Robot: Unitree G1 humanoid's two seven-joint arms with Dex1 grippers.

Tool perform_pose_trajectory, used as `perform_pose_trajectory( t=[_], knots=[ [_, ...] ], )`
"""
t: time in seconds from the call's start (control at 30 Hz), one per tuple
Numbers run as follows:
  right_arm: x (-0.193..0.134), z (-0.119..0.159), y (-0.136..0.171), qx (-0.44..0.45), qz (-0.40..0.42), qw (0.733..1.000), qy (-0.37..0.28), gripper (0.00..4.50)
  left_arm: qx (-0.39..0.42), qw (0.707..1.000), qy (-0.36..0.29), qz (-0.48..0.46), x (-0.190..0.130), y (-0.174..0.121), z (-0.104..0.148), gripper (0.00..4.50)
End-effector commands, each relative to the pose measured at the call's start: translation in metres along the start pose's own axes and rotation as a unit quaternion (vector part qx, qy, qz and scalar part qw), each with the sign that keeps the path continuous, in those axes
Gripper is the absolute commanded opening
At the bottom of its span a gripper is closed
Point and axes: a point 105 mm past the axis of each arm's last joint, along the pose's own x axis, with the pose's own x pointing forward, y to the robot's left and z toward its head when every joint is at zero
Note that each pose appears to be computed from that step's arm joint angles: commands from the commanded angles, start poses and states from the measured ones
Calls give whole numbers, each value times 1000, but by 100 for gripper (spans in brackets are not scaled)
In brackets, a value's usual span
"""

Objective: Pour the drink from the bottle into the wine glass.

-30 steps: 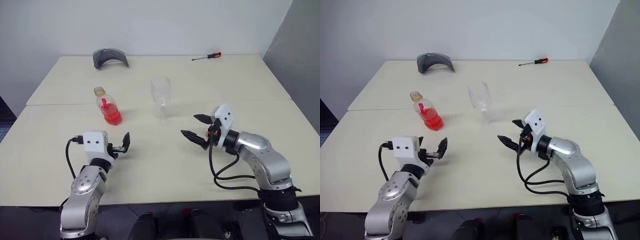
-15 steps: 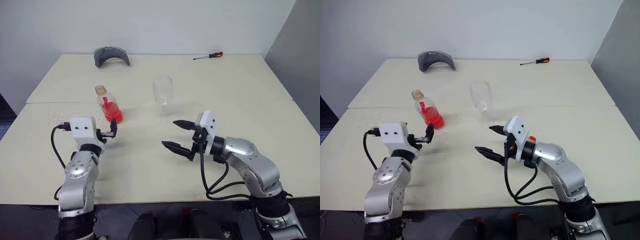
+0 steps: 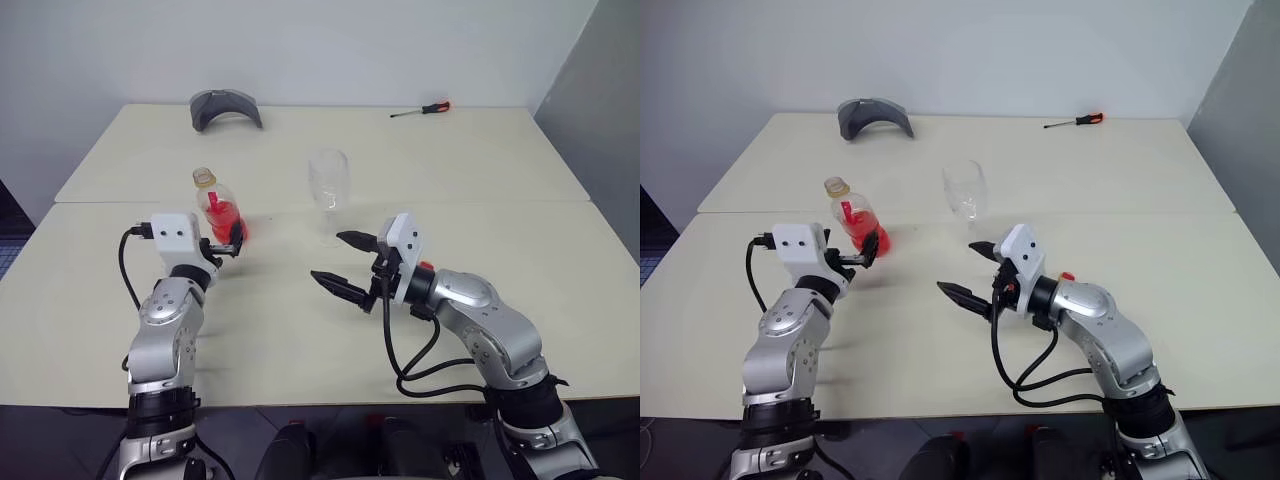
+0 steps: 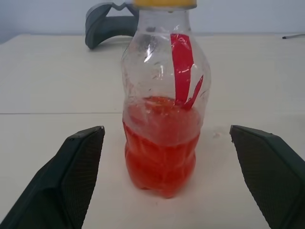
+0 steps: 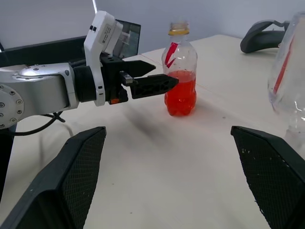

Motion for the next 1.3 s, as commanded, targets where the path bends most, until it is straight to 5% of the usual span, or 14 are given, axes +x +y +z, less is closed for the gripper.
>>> perform_pose_trajectory(
  t=[0.03,1.07,1.3],
  knots=[
    [-1,13,1,-24,-8,1000,-18,447,8,1000,-28,-1,7,1,10,450],
    [-2,19,-10,-31,-47,998,-16,447,-2,998,-67,9,71,-3,1,450],
    [0,20,-14,-31,-58,998,-20,450,-2,997,-73,8,74,0,5,280]
  ],
)
